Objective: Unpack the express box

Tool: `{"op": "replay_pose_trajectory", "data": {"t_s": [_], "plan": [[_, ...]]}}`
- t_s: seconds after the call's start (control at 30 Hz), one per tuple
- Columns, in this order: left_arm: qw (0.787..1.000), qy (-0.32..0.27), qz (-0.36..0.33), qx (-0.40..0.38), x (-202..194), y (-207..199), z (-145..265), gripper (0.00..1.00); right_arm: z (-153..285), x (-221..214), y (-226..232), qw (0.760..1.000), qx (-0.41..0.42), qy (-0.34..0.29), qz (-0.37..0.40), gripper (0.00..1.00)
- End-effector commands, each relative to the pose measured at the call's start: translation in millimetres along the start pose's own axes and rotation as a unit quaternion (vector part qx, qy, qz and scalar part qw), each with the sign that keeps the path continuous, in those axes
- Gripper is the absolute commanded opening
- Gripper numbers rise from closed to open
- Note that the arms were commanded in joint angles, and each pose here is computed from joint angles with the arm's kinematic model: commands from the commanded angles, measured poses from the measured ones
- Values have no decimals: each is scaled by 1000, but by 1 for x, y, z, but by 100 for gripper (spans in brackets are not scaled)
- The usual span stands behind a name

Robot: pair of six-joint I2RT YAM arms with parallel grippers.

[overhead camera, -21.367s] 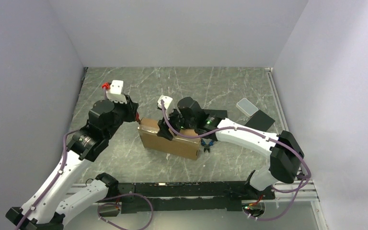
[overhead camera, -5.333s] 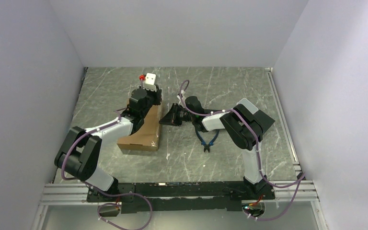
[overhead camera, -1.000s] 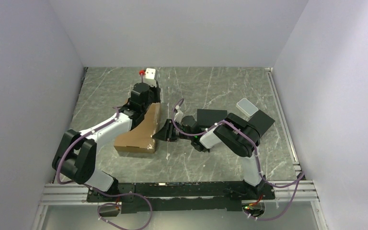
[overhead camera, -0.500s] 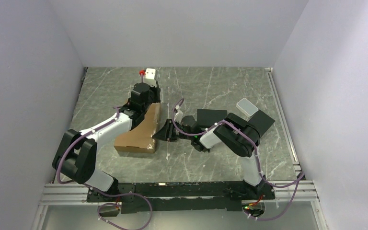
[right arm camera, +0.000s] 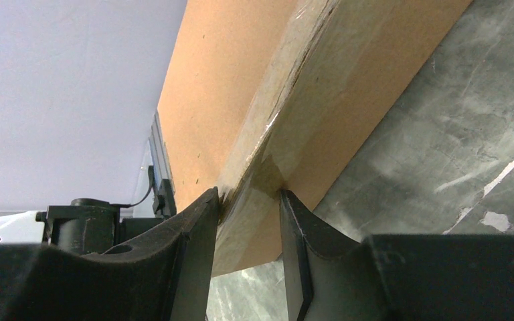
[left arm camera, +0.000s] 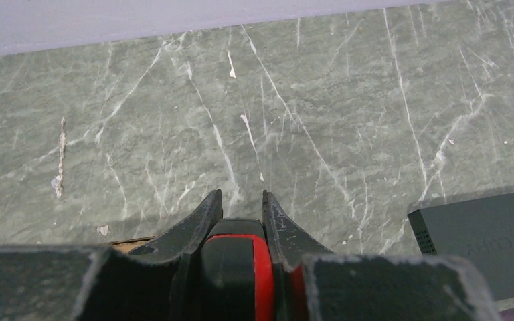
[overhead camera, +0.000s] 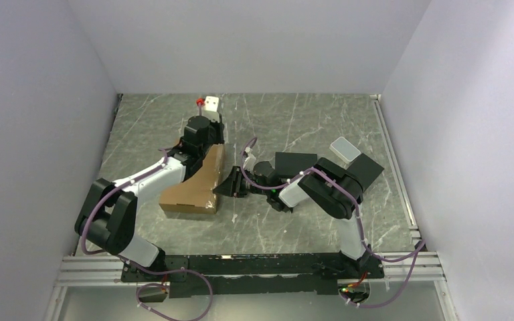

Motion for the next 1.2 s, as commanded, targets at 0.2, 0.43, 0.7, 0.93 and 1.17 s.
{"op": "replay_pose_trajectory", "data": {"t_s": [0.2, 0.43, 0.7, 0.93, 1.17], "plan": [[1000, -29, 6, 1, 9, 0, -6, 0, -1, -1, -6, 1000, -9, 2, 1, 40], [1000, -24, 4, 4, 4, 1, -8, 0, -2, -2, -7, 1000, -10, 3, -2, 39], [1000, -6, 4, 6, -1, 1, -7, 0, -2, 0, -7, 1000, -15, 0, -4, 39], [1000, 21, 19, 5, -9, 1, 6, 0, -6, 5, -7, 999, -31, -9, -19, 35], [999, 41, 22, 0, -21, 2, 15, 0, -4, 13, -5, 998, -51, -24, 10, 39]]}}
Point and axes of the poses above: each gripper's point midway between its finger pads, its own z axis back along the fingers, its own y axis along the line the jaws close on, x = y × z, the point moved 6 cm from there along z, back along the fingers, and after that the axes turned 6 degrees about -z, right-handed, at the moved point
